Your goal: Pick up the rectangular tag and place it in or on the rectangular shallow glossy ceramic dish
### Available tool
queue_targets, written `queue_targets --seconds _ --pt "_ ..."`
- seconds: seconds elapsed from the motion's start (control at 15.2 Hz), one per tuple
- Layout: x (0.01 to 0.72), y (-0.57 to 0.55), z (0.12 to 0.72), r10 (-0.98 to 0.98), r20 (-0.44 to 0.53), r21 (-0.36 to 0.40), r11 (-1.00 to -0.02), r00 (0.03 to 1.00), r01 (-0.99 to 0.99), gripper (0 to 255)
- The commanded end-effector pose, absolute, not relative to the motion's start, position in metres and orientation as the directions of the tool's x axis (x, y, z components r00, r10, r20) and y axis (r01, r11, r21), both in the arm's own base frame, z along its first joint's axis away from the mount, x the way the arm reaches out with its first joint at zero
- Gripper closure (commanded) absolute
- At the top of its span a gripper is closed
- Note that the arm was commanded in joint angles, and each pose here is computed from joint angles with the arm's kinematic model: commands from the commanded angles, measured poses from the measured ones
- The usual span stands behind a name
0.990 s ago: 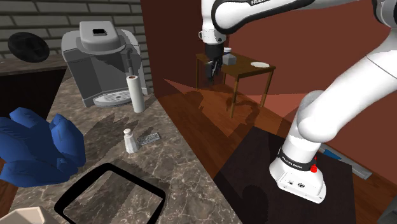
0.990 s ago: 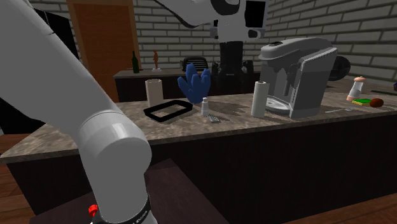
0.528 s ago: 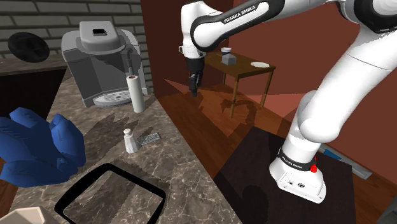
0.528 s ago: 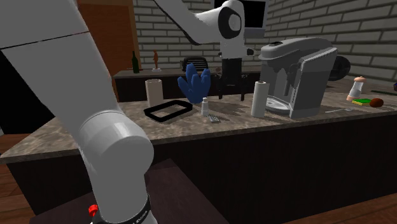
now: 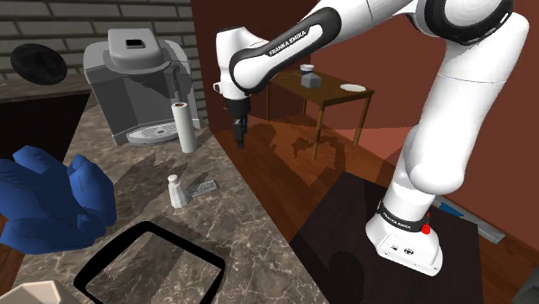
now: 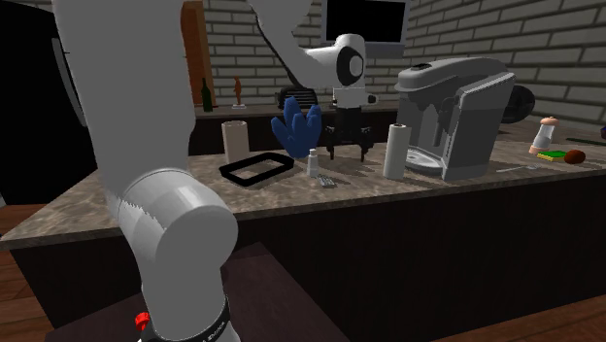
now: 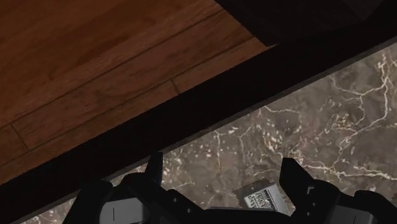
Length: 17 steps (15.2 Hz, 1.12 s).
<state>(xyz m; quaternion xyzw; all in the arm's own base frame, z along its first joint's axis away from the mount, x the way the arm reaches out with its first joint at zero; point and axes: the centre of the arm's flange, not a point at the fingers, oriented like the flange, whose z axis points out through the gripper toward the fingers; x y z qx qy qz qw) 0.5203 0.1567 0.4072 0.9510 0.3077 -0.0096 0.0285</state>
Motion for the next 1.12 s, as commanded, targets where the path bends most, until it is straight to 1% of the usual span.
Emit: queue_targets --seconds 0.0,0.86,1.06 --pt "0.53 0.175 0.391 0.628 -0.032 0.04 -0.777 0.778 0.629 0" --pt "0.575 0.303 0.304 0.848 -0.002 -0.007 -0.53 0.53 0.848 0" --pt "0.574 0.303 0.288 0.848 -0.002 -0.007 -0.53 0.53 0.848 0"
